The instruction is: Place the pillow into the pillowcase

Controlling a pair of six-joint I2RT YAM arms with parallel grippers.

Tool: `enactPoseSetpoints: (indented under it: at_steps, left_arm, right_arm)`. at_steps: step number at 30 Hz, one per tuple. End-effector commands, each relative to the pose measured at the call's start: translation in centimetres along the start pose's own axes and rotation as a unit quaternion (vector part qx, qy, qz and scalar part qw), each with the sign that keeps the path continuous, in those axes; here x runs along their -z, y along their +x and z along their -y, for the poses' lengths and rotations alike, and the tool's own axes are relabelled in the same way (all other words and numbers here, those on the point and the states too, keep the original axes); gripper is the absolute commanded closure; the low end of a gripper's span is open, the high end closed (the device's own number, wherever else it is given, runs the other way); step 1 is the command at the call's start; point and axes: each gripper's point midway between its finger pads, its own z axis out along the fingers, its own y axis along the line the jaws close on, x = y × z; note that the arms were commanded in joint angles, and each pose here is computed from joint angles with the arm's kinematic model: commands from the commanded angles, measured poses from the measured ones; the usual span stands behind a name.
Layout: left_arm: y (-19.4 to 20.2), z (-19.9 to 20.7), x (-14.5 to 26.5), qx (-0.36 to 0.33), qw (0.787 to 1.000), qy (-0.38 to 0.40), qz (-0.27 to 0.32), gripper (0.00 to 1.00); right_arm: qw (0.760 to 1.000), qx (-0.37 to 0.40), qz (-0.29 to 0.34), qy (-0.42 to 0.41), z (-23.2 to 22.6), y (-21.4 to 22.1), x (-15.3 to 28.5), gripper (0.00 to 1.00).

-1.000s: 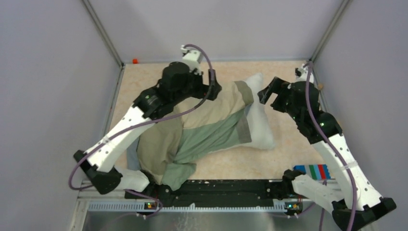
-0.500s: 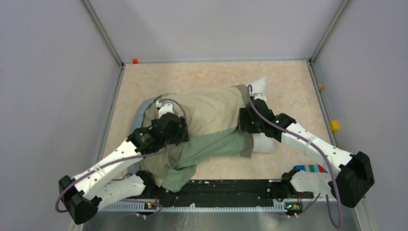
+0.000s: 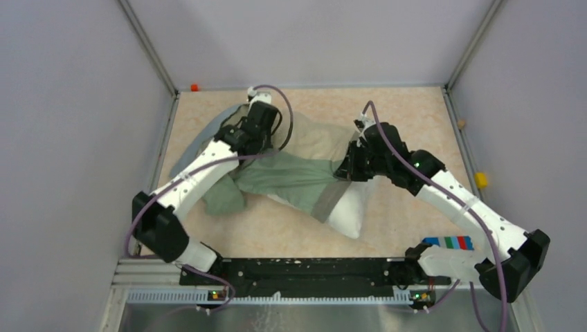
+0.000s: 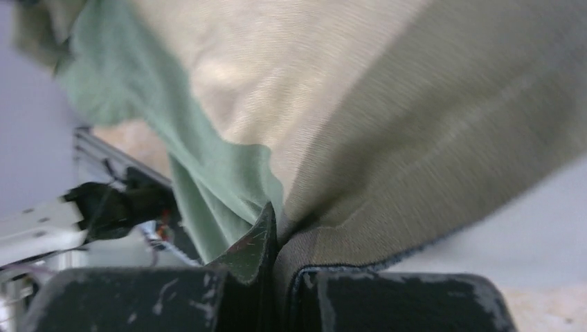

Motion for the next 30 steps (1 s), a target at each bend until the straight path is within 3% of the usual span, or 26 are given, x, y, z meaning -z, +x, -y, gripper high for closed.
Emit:
enactPoseSetpoints:
  at_steps: [1, 3, 6, 8, 10, 11, 14, 20, 25, 30]
  left_arm:
    - [-7.1, 5.9, -1.7, -0.027, 0.990, 0.123, 0.063, 0.99]
    - [-7.3, 6.7, -2.0, -0.025, 0.989, 0.137, 0.053, 0.86]
    - [-7.5, 7.3, -1.2, -0.017, 0.985, 0.161, 0.055, 0.49]
    - [-7.5, 7.1, -0.5, -0.017, 0.984, 0.171, 0.057, 0.28]
    - [-7.2, 6.7, -0.1, -0.014, 0.983, 0.178, 0.050, 0.11]
    - [-7.0, 6.6, 0.1, -0.011, 0.982, 0.183, 0.046, 0.07]
    - [-6.5, 5.6, 0.0, 0.001, 0.981, 0.189, 0.036, 0.01]
    - [-6.7, 3.4, 0.4, 0.028, 0.980, 0.193, 0.034, 0.01]
    - [-8.1, 1.6, 1.8, 0.042, 0.980, 0.185, 0.051, 0.01]
    - [-8.7, 0.9, 2.8, 0.054, 0.979, 0.185, 0.061, 0.01]
  right_arm:
    - [0.986, -0.031, 0.057, -0.155, -8.3, -4.4, 5.8, 1.00]
    - [0.991, -0.035, 0.069, -0.111, -6.8, -4.9, 5.1, 1.00]
    - [0.998, -0.025, 0.061, -0.025, -3.0, -3.6, 2.7, 1.00]
    - [0.999, -0.015, 0.049, 0.012, -0.9, -2.0, 1.7, 0.71]
    - [0.997, 0.001, 0.056, 0.058, 0.9, -1.2, 1.6, 0.24]
    - [0.995, 0.012, 0.063, 0.073, 1.3, -0.9, 2.0, 0.18]
    - [0.988, 0.044, 0.104, 0.108, 1.5, -1.7, 4.4, 0.15]
    - [0.965, 0.160, 0.155, 0.138, -2.0, -3.7, 7.6, 0.14]
    - [0.932, 0.289, 0.147, 0.165, -6.0, -3.2, 5.8, 0.14]
    - [0.887, 0.416, 0.103, 0.172, -10.1, 0.3, 0.1, 0.09]
